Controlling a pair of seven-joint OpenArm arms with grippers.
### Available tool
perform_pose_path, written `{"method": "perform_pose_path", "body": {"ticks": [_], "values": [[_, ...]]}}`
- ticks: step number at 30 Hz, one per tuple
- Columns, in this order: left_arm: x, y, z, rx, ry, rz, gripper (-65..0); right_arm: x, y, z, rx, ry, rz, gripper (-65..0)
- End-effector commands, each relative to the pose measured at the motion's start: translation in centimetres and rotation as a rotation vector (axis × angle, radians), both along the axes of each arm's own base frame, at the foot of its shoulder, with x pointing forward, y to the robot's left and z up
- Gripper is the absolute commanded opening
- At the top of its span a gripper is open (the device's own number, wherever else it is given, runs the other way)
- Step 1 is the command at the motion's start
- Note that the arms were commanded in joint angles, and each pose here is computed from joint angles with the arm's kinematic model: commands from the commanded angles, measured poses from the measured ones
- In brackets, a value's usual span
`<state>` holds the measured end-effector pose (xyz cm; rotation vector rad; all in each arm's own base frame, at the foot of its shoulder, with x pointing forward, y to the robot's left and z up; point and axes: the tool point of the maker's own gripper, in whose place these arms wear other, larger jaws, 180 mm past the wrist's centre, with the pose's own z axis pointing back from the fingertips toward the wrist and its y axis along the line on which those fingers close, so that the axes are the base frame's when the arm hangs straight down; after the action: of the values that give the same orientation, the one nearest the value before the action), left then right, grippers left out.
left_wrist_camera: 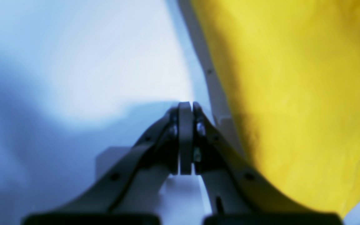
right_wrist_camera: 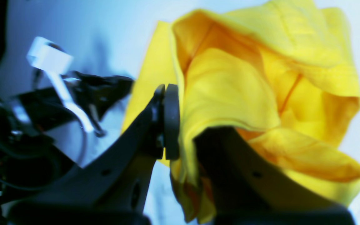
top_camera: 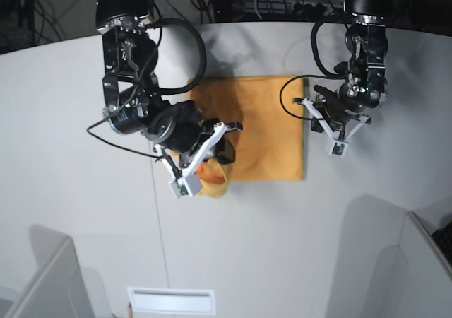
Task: Fold the T-shirt properly
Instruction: 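Fold the held end over the shirt toward the left gripper with the right gripper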
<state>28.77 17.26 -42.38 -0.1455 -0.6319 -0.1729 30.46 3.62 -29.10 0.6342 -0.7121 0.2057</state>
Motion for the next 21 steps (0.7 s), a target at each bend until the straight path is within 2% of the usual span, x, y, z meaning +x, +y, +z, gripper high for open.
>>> {"method": "perform_pose_path", "body": {"ticks": [1, 4, 10, 15, 21], "values": [[1.0, 0.0, 1.2, -0.005, -0.045, -0.004, -65.0, 0.7, 0.8, 1.4, 0.039, -0.042, 0.003, -65.0], [0.9, -0.1, 1.2, -0.008, -0.044, -0.004, -65.0, 1.3, 1.9, 0.7, 0.054, -0.053, 0.007, -65.0], [0.9, 0.0, 1.2, -0.008, -0.044, -0.004, -65.0, 1.0, 4.0, -2.2, 0.051, -0.013, 0.036, -65.0], [0.9, 0.0, 1.2, -0.009, -0.044, -0.004, -65.0, 1.2, 5.8, -2.3, 0.066, -0.047, 0.056, -65.0], [1.2, 0.1, 1.8, -0.008, -0.062, -0.002, -65.0, 1.4, 6.4, -5.4, 0.029, 0.01, 0.069, -65.0]]}}
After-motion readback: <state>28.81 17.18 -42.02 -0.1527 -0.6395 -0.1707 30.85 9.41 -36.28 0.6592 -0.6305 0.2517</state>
